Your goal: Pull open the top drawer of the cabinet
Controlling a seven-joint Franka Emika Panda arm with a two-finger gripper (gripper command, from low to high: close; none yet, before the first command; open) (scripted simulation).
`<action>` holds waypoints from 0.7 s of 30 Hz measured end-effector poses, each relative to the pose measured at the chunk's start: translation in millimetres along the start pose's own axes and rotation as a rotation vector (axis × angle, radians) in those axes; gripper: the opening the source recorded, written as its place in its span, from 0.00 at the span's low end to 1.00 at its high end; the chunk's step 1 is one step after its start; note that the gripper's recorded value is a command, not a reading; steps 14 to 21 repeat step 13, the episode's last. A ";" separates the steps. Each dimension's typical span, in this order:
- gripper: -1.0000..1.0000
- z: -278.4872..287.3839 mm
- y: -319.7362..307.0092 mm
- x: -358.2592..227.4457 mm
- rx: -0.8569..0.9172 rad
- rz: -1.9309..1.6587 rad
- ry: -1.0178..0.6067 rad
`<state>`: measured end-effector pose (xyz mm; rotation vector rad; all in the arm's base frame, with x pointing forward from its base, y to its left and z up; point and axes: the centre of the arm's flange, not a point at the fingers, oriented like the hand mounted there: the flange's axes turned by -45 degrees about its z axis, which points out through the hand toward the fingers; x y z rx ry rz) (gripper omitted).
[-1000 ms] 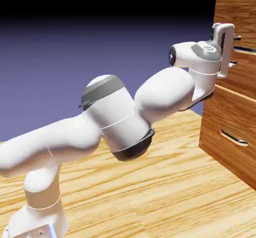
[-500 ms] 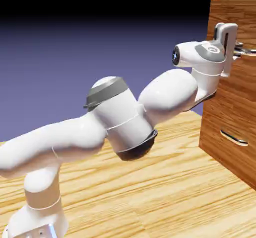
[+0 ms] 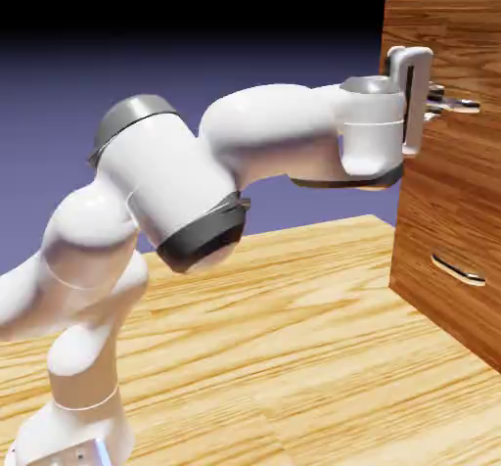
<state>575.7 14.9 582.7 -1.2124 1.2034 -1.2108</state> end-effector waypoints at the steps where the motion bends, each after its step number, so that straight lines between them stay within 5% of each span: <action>1: 0.00 -8.8 -0.3 1.0 -0.001 0.004 0.002; 10: 0.00 -95.8 -0.9 0.9 0.000 0.003 0.002; 21: 0.00 -101.0 -1.1 1.2 0.000 0.005 0.003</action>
